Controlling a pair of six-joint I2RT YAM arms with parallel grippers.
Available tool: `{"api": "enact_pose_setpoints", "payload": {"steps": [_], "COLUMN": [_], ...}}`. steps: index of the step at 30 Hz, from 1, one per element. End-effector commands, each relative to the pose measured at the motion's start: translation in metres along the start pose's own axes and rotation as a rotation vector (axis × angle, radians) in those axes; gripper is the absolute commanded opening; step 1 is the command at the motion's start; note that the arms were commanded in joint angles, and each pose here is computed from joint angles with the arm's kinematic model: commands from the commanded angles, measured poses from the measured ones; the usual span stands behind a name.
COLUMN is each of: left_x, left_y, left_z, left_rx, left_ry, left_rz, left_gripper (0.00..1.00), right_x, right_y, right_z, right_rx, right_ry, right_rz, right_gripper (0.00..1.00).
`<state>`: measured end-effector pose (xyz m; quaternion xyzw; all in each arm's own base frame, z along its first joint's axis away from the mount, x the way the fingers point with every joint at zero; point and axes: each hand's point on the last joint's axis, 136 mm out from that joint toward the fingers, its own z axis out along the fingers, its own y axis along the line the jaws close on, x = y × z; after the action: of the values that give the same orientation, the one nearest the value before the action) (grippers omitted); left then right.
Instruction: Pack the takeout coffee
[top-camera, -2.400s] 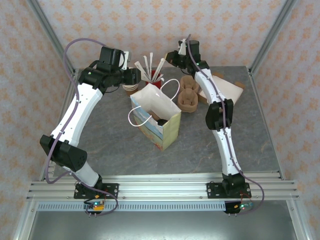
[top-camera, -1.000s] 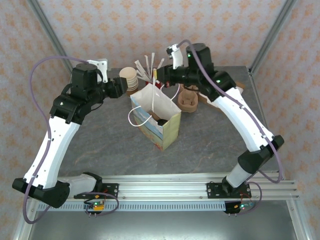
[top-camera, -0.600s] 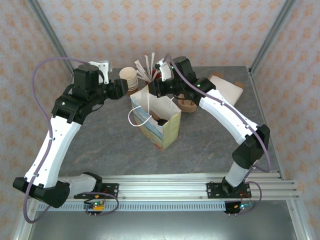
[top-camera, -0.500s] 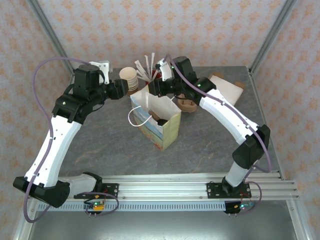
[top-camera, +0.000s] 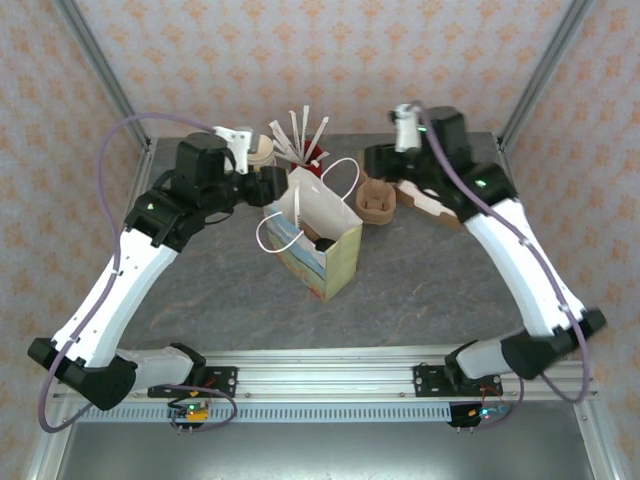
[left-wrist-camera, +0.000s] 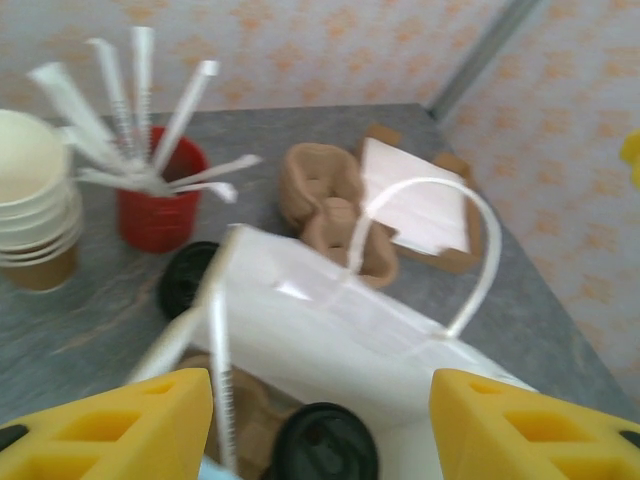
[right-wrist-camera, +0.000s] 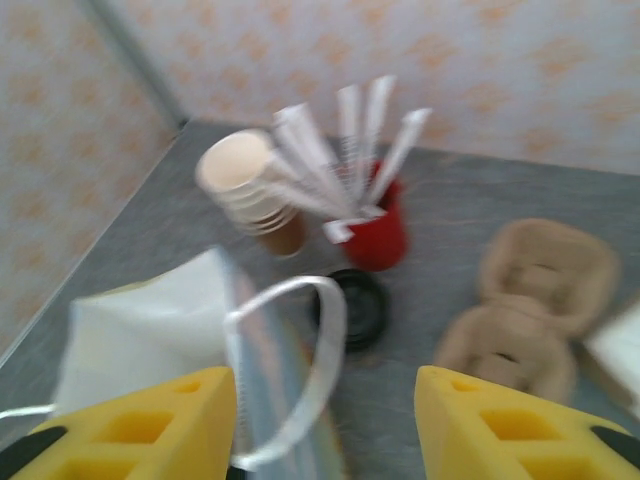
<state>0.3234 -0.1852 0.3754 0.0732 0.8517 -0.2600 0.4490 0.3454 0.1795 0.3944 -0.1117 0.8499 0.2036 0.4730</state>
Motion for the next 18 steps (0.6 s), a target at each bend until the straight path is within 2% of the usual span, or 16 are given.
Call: {"api": "enact_pose_setpoints", "payload": {"steps": [1, 5, 10, 18], "left_x": [-0.011, -0.003, 0.002, 0.005], "left_y": [-0.038, -0.069, -0.074, -0.065], "left_z": [0.008, 0.024, 0.039, 0.051], "left_rx": [0.114, 0.151, 0.101, 0.045], "left_ry": [-0.050, -0.003, 0.032, 0.055], "left_rz": [0.029, 0.122, 0.168, 0.124], "left_gripper": [0.61, 0.61, 0.62, 0.64], "right_x": [0.012, 0.036, 0.084, 0.129], "right_y": [-0.068, -0.146, -0.219, -0.267], "right_z": [-0.022, -0.019, 0.026, 0.112], "right_rx": [0.230, 0.455, 0.630, 0.673], "right_ry": [-0.030, 0.008, 0.157, 0.359], "right_rz": [0.118, 0.243, 0.351, 0.366], "right_gripper": [0.53, 0.56, 0.60, 0.65]}}
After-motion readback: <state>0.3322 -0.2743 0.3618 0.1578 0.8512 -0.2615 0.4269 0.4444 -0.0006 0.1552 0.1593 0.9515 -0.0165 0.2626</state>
